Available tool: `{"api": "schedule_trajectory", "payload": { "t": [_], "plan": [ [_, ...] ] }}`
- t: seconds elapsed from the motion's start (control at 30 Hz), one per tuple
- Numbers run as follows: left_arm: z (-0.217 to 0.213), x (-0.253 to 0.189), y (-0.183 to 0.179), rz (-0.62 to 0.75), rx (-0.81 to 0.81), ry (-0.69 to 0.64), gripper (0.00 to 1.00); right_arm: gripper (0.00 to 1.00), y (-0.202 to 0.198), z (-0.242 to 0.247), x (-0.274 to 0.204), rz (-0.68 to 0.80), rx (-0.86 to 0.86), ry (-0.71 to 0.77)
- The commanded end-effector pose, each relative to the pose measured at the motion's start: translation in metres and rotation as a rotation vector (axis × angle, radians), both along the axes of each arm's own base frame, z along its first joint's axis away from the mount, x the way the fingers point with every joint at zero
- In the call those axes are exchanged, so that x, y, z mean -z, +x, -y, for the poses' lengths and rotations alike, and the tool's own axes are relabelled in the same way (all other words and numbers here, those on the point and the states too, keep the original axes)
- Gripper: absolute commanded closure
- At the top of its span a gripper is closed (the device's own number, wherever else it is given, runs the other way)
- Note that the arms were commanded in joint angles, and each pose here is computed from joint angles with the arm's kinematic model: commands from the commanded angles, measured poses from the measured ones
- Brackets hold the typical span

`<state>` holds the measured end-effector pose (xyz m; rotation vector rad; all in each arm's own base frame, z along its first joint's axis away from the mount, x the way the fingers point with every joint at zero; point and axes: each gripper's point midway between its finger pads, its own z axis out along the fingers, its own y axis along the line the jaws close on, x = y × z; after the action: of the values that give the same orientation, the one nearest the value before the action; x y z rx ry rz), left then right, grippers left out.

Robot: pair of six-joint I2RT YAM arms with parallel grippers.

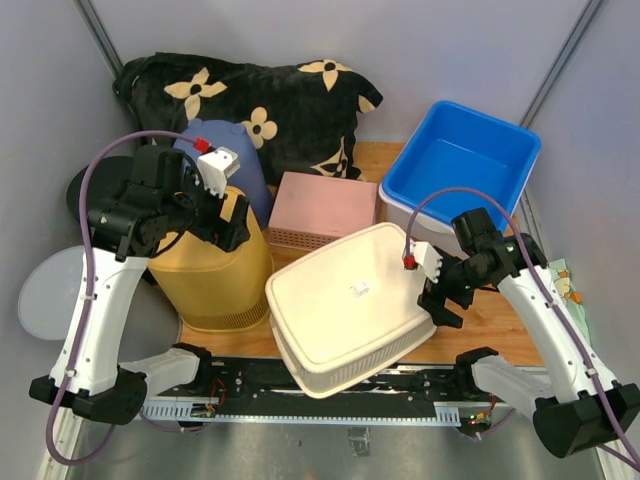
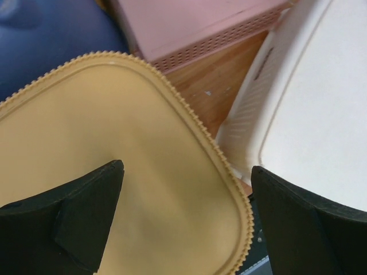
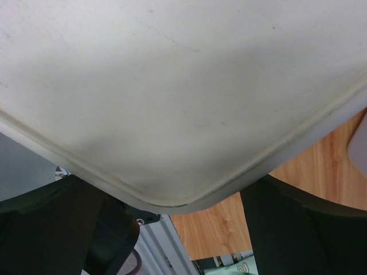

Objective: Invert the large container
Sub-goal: Adjust the container at the center of the board.

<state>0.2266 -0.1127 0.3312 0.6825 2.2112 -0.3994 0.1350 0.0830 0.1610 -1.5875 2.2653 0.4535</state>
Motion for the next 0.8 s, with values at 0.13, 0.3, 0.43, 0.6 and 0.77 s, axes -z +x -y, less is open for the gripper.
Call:
{"api": "schedule_trajectory", "payload": {
  "t": [0.13, 0.3, 0.43, 0.6, 0.77],
  "plan": [
    [-0.053, 0.018, 0.026, 0.101, -0.29, 0.169, 0.03, 0.05, 0.003, 0.039, -0.015, 0.148, -0.011, -0.183],
    [-0.121, -0.009, 0.047, 0.258, -0.64, 0.282, 0.01, 0.05, -0.006, 0.051, -0.024, 0.177, 0.003, -0.2],
    [-0.135, -0.026, 0.046, 0.293, -0.749, 0.233, 0.01, 0.04, -0.005, 0.044, -0.043, 0.229, -0.016, -0.154],
    [-0.138, -0.029, 0.041, 0.266, -0.738, 0.116, 0.01, 0.05, 0.012, 0.019, -0.092, 0.349, -0.048, -0.017],
    [-0.13, -0.022, 0.035, 0.236, -0.674, 0.08, 0.01, 0.05, 0.028, 0.003, -0.124, 0.385, -0.08, 0.052]
  ]
}}
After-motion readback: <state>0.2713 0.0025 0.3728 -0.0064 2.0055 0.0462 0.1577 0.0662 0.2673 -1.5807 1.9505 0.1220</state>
